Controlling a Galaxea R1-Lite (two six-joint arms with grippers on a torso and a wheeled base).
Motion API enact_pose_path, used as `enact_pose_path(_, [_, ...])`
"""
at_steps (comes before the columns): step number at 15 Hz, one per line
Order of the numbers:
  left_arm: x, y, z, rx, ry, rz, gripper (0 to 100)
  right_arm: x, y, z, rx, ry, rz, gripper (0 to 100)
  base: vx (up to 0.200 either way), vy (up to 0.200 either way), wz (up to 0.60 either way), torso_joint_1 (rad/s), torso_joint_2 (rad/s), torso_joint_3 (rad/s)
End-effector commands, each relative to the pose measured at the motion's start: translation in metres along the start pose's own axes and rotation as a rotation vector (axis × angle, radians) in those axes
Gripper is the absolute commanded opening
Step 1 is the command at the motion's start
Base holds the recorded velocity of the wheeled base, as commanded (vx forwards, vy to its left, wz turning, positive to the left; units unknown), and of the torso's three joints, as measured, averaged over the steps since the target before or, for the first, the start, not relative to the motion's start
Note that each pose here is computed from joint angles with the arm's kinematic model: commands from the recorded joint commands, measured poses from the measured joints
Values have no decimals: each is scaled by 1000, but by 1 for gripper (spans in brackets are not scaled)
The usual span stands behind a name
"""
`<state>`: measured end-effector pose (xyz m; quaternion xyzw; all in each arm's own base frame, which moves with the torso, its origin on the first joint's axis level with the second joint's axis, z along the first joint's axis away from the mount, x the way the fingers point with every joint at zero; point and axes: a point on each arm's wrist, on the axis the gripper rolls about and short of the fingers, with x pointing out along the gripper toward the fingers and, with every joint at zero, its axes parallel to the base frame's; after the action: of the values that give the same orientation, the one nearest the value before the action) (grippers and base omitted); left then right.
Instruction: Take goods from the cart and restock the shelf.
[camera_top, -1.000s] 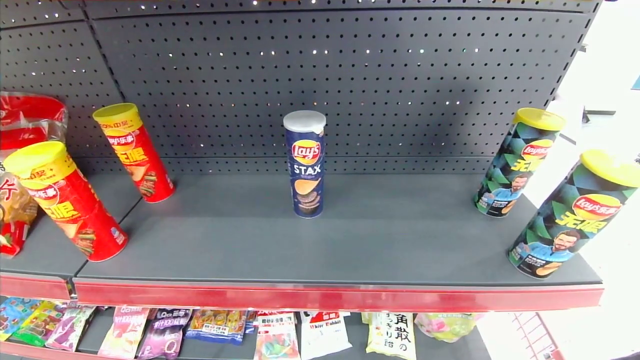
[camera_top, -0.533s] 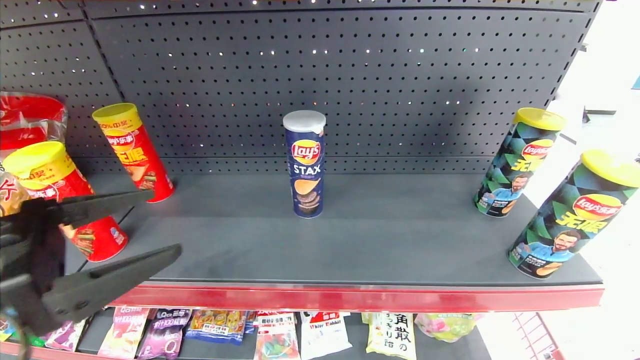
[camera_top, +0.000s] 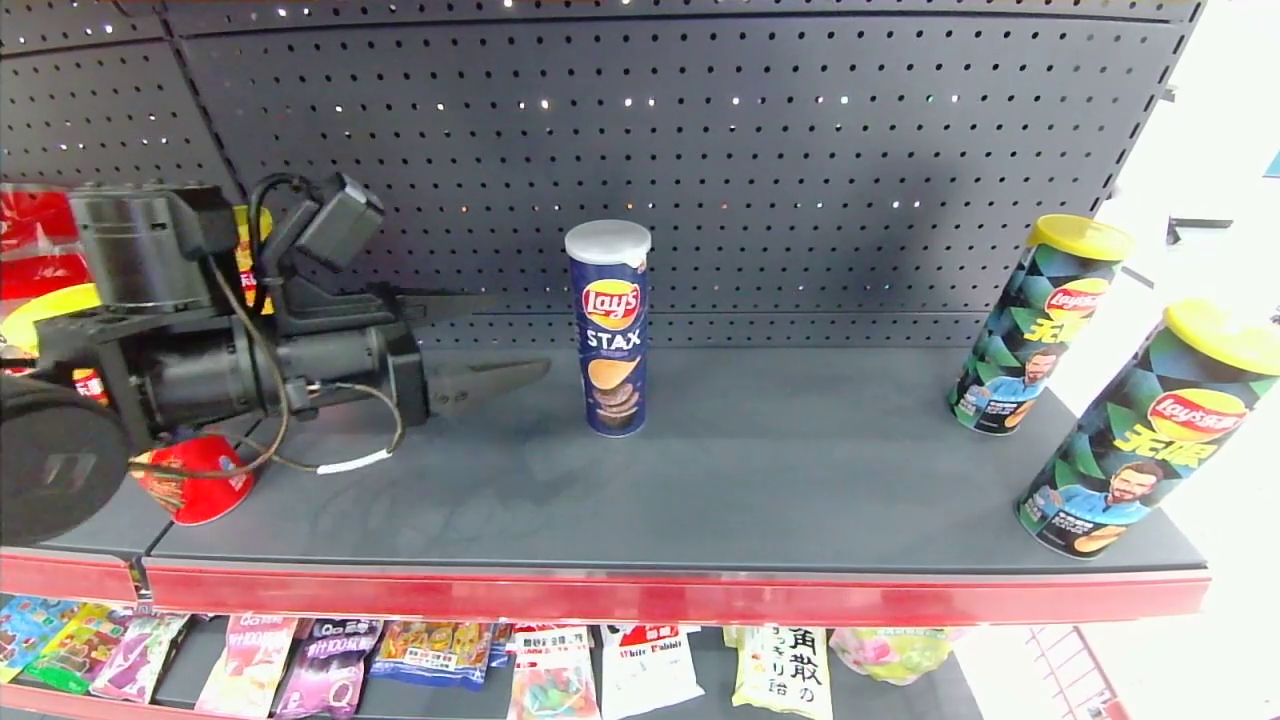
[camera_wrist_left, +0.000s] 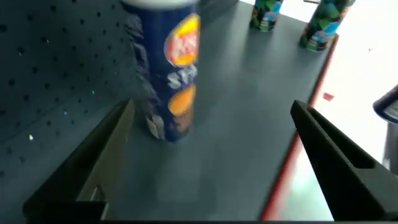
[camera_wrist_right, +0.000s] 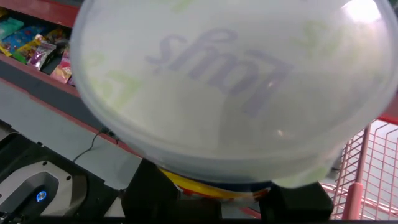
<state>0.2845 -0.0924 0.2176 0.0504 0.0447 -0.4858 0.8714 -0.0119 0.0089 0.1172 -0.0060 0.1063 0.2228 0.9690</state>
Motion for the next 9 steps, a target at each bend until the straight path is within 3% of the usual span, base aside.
enact_pose_path(1, [36,24,-15,-23,29,-23,100,0,0,0,1,4,-4,0,0,0,0,0,0,0])
enact_pose_path(9, [80,49,-16,5,1,-47,100,0,-1,0,1,5,-19,0,0,0,0,0,0,0])
